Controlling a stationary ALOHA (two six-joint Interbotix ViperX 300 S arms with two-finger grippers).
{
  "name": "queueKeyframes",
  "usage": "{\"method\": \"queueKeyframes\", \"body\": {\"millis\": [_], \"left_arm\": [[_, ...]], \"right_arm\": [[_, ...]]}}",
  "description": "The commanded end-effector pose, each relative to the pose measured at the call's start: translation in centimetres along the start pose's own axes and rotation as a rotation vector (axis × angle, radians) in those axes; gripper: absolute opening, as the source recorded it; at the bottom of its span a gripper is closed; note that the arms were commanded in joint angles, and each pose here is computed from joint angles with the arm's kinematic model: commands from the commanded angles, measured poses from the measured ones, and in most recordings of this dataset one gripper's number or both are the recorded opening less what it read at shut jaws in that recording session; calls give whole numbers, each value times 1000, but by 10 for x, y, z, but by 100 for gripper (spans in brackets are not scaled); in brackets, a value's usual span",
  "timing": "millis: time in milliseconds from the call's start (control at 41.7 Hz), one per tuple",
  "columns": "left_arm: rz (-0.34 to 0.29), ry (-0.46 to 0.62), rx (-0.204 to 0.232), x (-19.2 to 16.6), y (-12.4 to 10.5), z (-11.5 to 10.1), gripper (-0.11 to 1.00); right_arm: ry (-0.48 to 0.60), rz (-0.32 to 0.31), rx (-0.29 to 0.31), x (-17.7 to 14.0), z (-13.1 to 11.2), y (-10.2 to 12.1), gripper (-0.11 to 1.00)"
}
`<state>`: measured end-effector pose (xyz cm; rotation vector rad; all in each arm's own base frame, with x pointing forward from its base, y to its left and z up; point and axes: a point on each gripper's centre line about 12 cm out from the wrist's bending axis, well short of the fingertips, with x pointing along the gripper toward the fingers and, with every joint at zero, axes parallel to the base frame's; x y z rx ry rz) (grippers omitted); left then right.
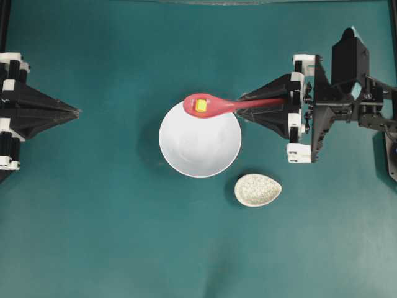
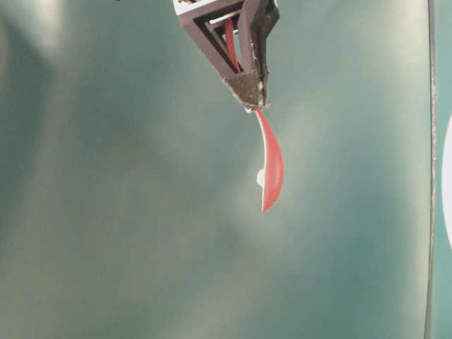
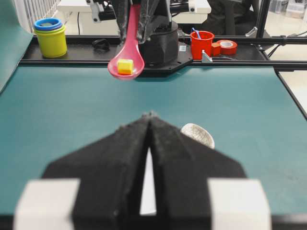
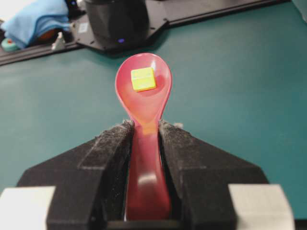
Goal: Scoop the yellow hexagonal prism block from the bowl with a spoon using the right arm.
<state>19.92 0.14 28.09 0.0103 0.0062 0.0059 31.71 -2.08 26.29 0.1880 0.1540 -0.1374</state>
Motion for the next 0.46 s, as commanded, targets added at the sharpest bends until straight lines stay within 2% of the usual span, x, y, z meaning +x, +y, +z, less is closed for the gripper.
{"method": "queueKeyframes", "body": {"millis": [0,432], "left_arm": [[1,-15,2,3,0,7,1],[1,-15,-2,3,0,7,1]], "right_arm": [[-33,8,-7,-2,9,2,25],[-33,9,-2,-2,10,2,25]]}}
